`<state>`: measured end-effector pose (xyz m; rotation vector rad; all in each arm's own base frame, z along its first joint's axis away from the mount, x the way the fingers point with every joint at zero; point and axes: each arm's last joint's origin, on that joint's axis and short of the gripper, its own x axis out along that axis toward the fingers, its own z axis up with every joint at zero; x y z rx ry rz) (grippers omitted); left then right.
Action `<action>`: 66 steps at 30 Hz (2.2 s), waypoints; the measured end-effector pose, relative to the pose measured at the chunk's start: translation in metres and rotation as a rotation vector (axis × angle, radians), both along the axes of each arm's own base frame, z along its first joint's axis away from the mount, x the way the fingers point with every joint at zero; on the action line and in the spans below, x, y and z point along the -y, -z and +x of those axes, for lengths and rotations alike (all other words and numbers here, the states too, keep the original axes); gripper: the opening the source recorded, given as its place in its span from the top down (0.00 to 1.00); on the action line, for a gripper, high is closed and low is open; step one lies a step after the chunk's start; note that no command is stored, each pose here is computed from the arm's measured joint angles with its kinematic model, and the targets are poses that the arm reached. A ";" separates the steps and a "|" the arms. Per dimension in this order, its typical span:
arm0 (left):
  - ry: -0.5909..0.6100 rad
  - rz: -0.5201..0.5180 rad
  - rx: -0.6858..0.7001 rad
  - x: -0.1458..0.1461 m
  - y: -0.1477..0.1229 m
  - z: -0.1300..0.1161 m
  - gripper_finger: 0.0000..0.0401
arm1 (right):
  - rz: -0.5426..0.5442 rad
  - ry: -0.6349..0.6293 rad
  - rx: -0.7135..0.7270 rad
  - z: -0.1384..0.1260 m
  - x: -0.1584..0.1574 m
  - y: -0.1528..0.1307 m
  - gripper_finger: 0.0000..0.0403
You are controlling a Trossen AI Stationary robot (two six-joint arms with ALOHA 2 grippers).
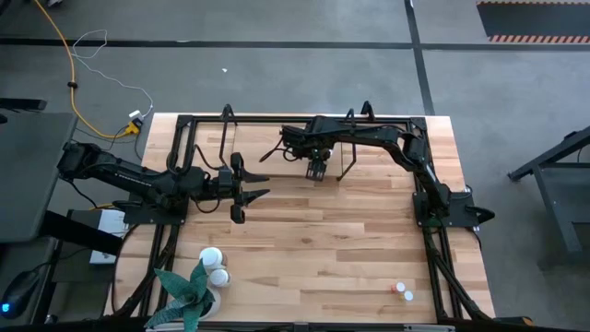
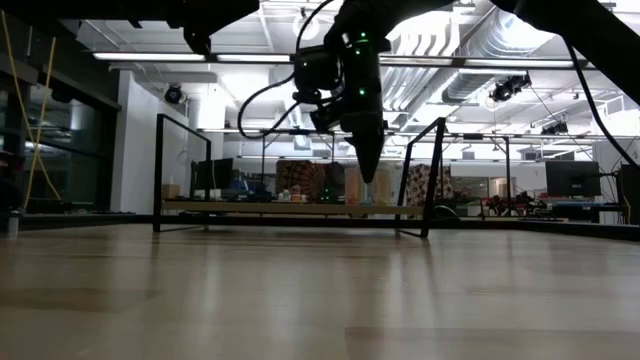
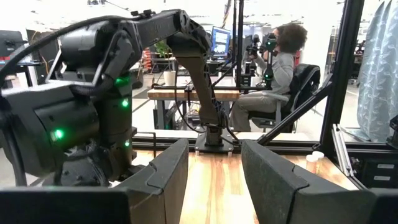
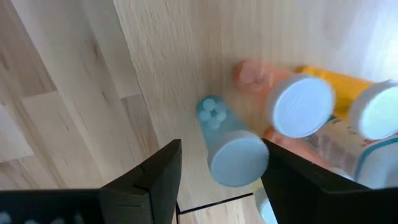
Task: Pick and place medicine bottles onto shelf by color
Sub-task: Put the blue pill bottle on the shelf, then put the pink pill bottle on the shelf
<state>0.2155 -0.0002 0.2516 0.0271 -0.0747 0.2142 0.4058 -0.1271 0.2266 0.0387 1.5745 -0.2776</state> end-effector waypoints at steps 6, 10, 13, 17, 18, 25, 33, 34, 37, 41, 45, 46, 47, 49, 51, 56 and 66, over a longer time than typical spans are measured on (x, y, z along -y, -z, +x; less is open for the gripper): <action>0.000 0.000 0.000 0.000 0.000 0.000 0.65 | -0.032 -0.012 0.074 0.006 0.002 -0.024 0.51; 0.000 0.000 -0.007 0.000 0.001 0.000 0.65 | -0.050 -0.011 0.118 0.007 0.003 -0.049 0.51; 0.000 0.000 -0.010 0.000 0.001 0.000 0.65 | -0.061 -0.008 0.156 0.005 0.002 -0.071 0.51; 0.000 0.001 -0.020 0.000 0.002 0.000 0.65 | -0.029 0.009 0.196 -0.001 -0.004 -0.098 0.51; 0.000 0.001 -0.023 0.000 0.002 0.000 0.65 | -0.014 0.015 0.193 -0.002 -0.008 -0.101 0.51; 0.000 0.001 -0.051 0.000 0.005 0.000 0.65 | 0.072 0.015 0.160 -0.037 -0.052 -0.115 0.51; 0.000 0.001 -0.053 0.000 0.005 0.000 0.65 | 0.107 0.117 0.216 -0.123 -0.128 -0.109 0.51; 0.000 0.001 -0.053 0.000 0.005 0.000 0.65 | 0.119 0.150 0.236 -0.136 -0.138 -0.106 0.51; -0.004 0.001 -0.052 0.000 0.005 0.000 0.65 | 0.174 0.235 0.300 -0.171 -0.169 -0.100 0.51; -0.032 0.000 -0.052 -0.001 0.005 0.000 0.65 | 0.259 0.339 0.322 -0.204 -0.210 -0.090 0.51; -0.054 -0.001 -0.053 -0.002 0.005 0.000 0.65 | 0.299 0.422 0.229 -0.220 -0.251 -0.077 0.51; -0.057 -0.002 -0.054 -0.002 0.005 0.000 0.65 | 0.302 0.443 0.199 -0.222 -0.261 -0.074 0.51; -0.059 -0.002 -0.054 -0.002 0.005 0.000 0.65 | 0.305 0.469 0.168 -0.224 -0.270 -0.069 0.51; -0.060 -0.002 -0.056 -0.002 0.005 0.000 0.65 | 0.319 0.553 0.089 -0.228 -0.287 -0.062 0.51; -0.060 -0.001 -0.059 -0.002 0.006 0.000 0.65 | 0.326 0.636 -0.003 -0.231 -0.303 -0.054 0.51; -0.060 -0.002 -0.060 -0.002 0.006 0.000 0.65 | 0.293 0.717 -0.127 -0.238 -0.330 -0.036 0.51; -0.060 -0.001 -0.068 -0.002 0.006 0.000 0.65 | 0.440 0.638 -0.104 -0.226 -0.341 0.005 0.51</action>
